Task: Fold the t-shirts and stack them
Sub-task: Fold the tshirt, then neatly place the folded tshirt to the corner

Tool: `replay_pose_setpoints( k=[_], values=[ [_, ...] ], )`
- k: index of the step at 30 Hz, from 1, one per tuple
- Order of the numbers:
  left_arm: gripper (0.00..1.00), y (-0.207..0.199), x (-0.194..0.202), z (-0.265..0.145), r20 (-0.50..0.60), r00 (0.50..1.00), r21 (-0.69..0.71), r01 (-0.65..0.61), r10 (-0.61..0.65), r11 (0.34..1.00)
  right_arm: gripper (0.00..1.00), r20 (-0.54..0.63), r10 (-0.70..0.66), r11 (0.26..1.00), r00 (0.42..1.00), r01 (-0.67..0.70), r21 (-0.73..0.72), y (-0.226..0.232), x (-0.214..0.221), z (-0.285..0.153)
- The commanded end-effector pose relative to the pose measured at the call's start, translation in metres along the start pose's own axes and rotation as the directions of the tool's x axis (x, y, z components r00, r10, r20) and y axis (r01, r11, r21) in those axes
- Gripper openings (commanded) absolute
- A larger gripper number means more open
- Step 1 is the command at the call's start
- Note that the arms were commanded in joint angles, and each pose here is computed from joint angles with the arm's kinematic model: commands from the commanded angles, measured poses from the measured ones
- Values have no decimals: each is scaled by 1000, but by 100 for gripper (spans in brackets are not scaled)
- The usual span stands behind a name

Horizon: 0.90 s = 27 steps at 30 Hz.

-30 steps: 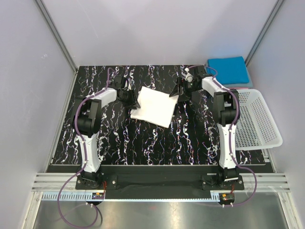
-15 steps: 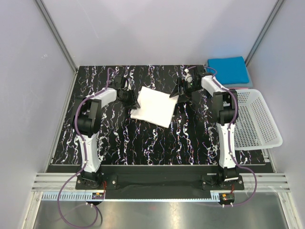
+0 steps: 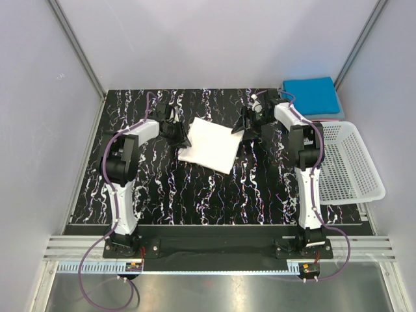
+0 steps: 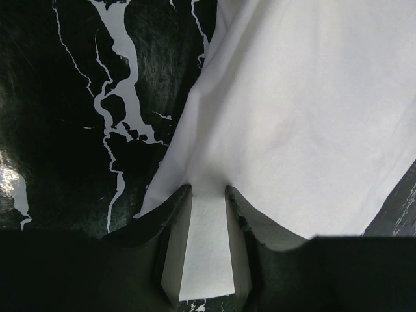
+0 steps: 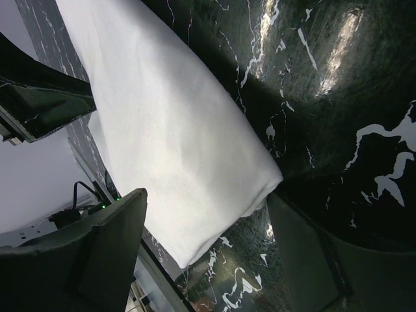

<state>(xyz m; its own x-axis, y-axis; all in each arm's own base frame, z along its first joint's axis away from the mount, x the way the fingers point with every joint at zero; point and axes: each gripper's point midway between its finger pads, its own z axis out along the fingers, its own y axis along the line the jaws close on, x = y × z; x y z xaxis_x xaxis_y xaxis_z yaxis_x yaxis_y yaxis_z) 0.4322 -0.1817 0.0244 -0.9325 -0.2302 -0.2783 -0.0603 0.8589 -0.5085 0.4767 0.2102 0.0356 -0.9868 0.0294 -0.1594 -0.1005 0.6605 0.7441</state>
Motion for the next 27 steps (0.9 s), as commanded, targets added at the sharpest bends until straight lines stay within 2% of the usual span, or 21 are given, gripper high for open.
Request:
replay_pose_setpoints(
  k=[1, 19, 20, 22, 24, 27],
  values=[
    [35, 43, 23, 23, -65, 998, -133, 17, -26, 991, 83, -101, 67, 988, 993, -52, 146, -50, 35, 27],
    [33, 40, 24, 22, -48, 998, -109, 36, -41, 993, 66, -91, 56, 990, 994, -43, 137, -47, 35, 29],
    [33, 40, 25, 23, -48, 998, -108, 37, -43, 993, 61, -86, 58, 989, 995, -46, 141, -47, 34, 28],
    [33, 39, 26, 23, -52, 998, -103, 38, -44, 994, 24, -72, 56, 986, 996, -44, 162, -49, 30, 27],
    [33, 42, 27, 21, -53, 997, -118, 47, -54, 992, 0, -62, 43, 981, 997, -31, 193, -53, 28, 23],
    [32, 48, 29, 15, -52, 994, -158, 83, -92, 984, 0, -10, -29, 970, 1000, 30, 241, -44, 14, 5]
  ],
)
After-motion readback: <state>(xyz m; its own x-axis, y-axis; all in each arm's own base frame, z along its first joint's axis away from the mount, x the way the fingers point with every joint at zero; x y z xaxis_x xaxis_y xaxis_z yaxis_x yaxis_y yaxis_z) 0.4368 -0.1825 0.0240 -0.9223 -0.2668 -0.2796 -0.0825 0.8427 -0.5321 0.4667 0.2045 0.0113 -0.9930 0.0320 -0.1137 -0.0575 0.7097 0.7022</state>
